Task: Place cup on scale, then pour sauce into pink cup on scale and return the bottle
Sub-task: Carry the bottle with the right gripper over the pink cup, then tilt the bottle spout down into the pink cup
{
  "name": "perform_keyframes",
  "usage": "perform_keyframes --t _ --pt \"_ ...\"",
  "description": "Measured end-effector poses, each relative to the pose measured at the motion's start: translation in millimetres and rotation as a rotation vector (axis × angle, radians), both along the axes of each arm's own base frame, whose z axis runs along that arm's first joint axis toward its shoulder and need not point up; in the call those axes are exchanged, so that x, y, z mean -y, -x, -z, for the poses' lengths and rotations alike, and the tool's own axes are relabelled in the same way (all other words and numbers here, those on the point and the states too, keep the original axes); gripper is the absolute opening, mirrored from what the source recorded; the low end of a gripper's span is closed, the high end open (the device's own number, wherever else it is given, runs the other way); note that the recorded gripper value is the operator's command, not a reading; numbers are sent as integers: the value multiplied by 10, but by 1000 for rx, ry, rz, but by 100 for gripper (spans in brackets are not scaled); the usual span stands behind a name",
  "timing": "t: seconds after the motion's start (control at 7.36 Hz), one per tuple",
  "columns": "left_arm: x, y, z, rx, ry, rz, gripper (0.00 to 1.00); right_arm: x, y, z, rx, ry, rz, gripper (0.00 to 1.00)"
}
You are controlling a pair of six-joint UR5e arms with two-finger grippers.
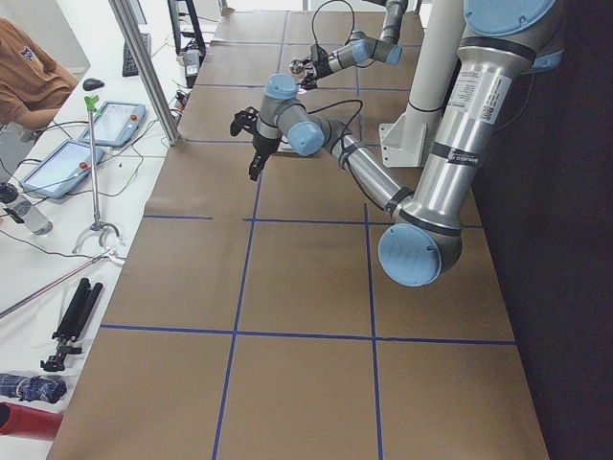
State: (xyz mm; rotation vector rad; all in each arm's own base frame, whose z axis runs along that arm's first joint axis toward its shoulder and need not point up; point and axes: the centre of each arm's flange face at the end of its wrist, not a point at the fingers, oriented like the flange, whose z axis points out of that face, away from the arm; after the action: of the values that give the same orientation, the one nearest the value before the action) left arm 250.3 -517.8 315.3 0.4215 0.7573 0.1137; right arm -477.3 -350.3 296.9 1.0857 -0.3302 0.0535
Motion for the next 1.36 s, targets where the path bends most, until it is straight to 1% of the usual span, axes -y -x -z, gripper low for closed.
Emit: perform_keyframes --t 0.14,0.27,0.41,0.54,0.68,0.82,0.95,1.36 --pt "-1 4 2 0 -1 1 60 -14 85 221 -23 7 5 0" --pt "-2 8 -2 0 0 1 60 -50 160 354 -32 13 17 0" --pt "-3 11 -7 1 0 1 60 -78 240 497 -43 25 36 0" --pt "-5 14 -18 2 1 1 60 -94 318 676 -70 45 56 0" --pt "-8 17 -31 3 2 0 60 -99 371 793 -120 62 71 0" --pt "-10 17 -35 4 2 0 60 -101 402 827 -200 74 91 0" --pt "-13 13 -37 3 3 -1 60 -96 416 844 -259 77 110 0" --pt "-17 11 -34 2 3 -2 60 -13 500 771 -349 80 122 0"
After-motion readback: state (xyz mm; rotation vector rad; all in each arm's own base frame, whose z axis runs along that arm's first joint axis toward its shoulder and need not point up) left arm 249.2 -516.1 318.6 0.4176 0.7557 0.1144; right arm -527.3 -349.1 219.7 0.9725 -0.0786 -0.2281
